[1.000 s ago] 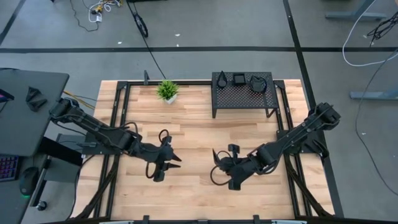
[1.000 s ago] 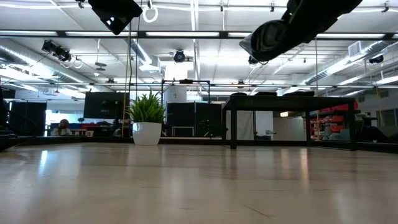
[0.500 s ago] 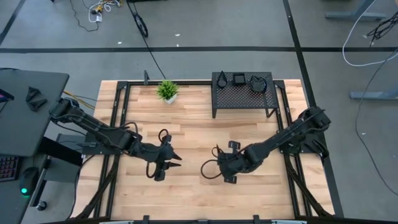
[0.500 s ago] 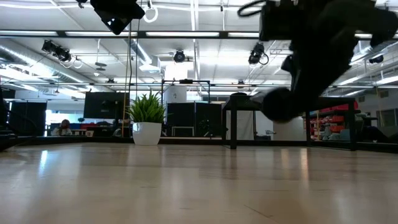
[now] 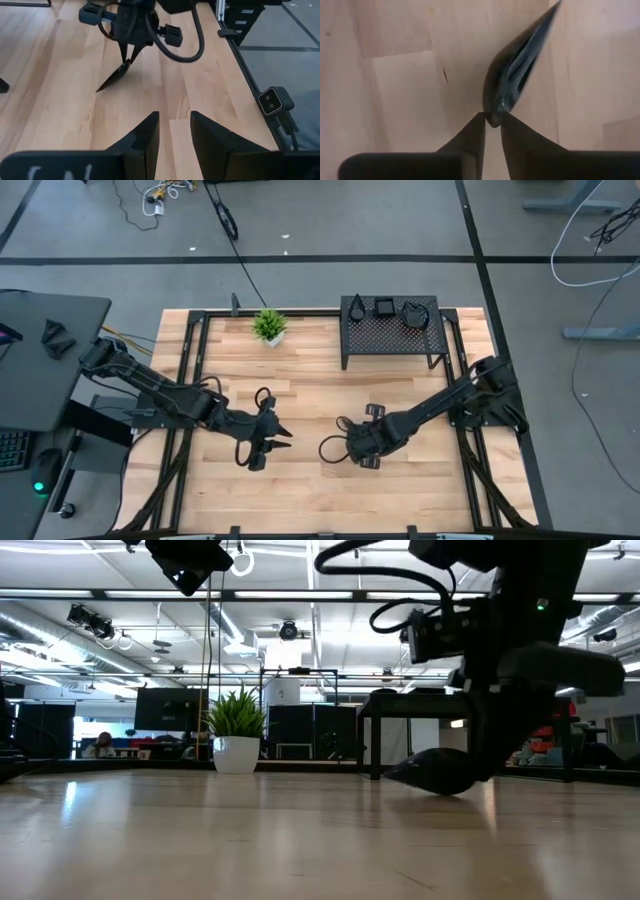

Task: Pick & Place Mini shaped plates
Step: Stack the black drop-shaped plate on top of the black drop-shaped plate on the shelf

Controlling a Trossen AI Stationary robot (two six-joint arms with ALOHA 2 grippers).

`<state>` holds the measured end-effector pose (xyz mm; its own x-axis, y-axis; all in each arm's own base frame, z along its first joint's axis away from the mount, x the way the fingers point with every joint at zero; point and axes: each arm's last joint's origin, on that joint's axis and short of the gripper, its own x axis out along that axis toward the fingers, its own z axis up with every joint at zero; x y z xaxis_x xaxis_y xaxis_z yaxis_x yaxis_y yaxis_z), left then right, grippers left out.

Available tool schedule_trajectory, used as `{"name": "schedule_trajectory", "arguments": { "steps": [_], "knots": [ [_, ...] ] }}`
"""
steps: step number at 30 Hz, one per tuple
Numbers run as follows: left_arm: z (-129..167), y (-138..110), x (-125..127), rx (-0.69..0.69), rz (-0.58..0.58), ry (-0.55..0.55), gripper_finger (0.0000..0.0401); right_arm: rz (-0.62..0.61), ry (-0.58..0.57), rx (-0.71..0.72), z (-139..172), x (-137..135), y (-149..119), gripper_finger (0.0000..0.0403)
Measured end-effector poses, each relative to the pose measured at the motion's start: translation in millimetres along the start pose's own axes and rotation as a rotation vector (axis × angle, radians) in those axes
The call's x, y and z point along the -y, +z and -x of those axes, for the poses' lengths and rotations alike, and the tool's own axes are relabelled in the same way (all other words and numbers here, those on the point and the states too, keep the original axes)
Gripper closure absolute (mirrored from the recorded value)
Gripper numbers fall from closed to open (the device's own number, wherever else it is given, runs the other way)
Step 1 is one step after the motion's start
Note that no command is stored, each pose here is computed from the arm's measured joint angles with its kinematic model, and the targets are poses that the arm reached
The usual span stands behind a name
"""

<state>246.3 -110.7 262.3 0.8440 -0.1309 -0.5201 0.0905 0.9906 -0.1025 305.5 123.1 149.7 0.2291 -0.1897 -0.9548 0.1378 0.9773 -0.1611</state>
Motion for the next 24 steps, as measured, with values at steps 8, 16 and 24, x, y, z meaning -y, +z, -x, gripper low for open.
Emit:
{"name": "schedule_trajectory", "arguments": {
  "steps": [8,16,24],
  "knots": [
    [0.0,-0.1,0.0,-0.001,0.000,0.000,0.0286,0.025,-0.003,-0.011,-4.4,-2.3,-0.9,0.0281],
    [0.0,-0.1,0.0,-0.001,0.000,0.000,0.0286,0.051,0.118,0.006,20.7,-5.1,-4.1,0.0217],
    [0.0,-0.1,0.0,-0.001,0.000,0.000,0.0286,-0.080,0.065,0.097,43.4,6.7,-2.5,0.0209]
  ]
}}
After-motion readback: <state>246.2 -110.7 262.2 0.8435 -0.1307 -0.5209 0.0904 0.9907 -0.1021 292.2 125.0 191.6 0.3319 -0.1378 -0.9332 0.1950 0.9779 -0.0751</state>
